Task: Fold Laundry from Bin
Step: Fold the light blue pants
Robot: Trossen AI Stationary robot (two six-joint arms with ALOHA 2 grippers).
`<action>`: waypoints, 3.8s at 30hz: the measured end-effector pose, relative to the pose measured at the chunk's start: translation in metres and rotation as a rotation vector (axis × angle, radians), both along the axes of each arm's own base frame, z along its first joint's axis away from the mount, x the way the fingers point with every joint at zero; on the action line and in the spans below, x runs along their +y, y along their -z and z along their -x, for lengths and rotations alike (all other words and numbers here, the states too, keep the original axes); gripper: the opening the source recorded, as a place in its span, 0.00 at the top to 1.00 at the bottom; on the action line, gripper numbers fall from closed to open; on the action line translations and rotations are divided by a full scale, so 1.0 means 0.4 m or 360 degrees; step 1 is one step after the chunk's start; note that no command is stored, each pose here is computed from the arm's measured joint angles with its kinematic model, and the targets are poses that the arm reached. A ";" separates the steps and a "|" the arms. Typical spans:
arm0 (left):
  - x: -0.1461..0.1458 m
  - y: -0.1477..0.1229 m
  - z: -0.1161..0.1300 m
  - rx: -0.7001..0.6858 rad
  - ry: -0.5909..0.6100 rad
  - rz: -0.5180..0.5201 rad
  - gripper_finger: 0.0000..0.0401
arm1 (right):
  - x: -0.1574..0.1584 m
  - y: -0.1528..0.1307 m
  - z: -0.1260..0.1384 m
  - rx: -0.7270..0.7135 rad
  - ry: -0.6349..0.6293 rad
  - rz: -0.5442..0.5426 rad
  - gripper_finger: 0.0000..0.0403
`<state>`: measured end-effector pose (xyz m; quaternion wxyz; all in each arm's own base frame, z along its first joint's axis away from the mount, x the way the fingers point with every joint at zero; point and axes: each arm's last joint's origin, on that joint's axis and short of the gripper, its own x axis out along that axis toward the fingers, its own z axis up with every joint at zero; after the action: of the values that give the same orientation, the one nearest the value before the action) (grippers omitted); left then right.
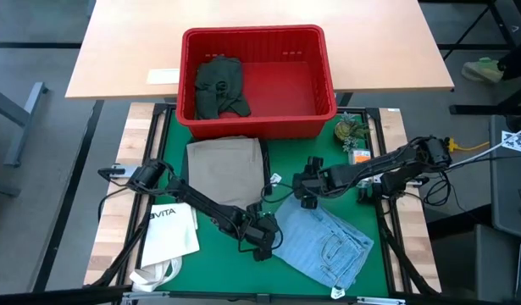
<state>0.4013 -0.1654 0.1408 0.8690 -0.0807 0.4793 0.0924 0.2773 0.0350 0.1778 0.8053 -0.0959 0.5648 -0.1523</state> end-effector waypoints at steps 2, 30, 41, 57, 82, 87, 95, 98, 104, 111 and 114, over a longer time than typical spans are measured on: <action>-0.003 0.000 0.002 0.0002 0.0005 -0.0001 1.00 | -0.002 -0.041 -0.009 -0.0039 0.0001 0.0067 0.42; -0.020 0.003 0.004 -0.0052 -0.0001 -0.0049 1.00 | 0.036 0.041 -0.123 -0.0041 -0.0217 -0.0244 0.42; -0.056 0.006 0.029 -0.0019 -0.0018 -0.0049 1.00 | 0.027 0.040 -0.104 0.0036 -0.0083 -0.0130 0.42; -0.065 0.007 0.035 0.0003 0.0002 -0.0022 1.00 | -0.068 0.042 -0.095 0.0129 0.0142 -0.0041 0.42; -0.084 -0.026 0.019 -0.0063 0.0061 -0.0001 1.00 | 0.001 -0.169 -0.163 0.0143 -0.0246 0.0036 0.42; -0.087 -0.027 0.020 -0.0071 0.0063 -0.0012 1.00 | 0.009 -0.240 -0.141 0.0293 -0.0226 0.0154 0.42; -0.088 -0.028 0.019 -0.0064 0.0081 0.0015 0.95 | 0.112 -0.311 -0.080 0.0493 -0.0381 0.0179 0.42; -0.089 -0.028 0.019 -0.0055 0.0094 0.0045 0.87 | 0.166 -0.313 -0.049 0.0550 -0.0434 0.0201 0.42; -0.093 -0.041 0.012 -0.0022 0.0099 0.0202 0.74 | 0.273 -0.311 0.006 0.0549 -0.0525 0.0163 0.42; -0.103 -0.084 -0.004 -0.0024 0.0155 0.0262 0.75 | 0.372 -0.308 0.068 0.0533 -0.0573 0.0030 0.42; -0.102 -0.103 -0.003 0.0017 0.0151 0.0243 0.77 | 0.405 -0.307 0.094 0.0533 -0.0570 -0.0023 0.42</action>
<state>0.4025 -0.2063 0.1821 0.8612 -0.1233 0.4929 0.0148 0.2397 0.1968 0.3008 0.7152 -0.2127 0.6656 0.0149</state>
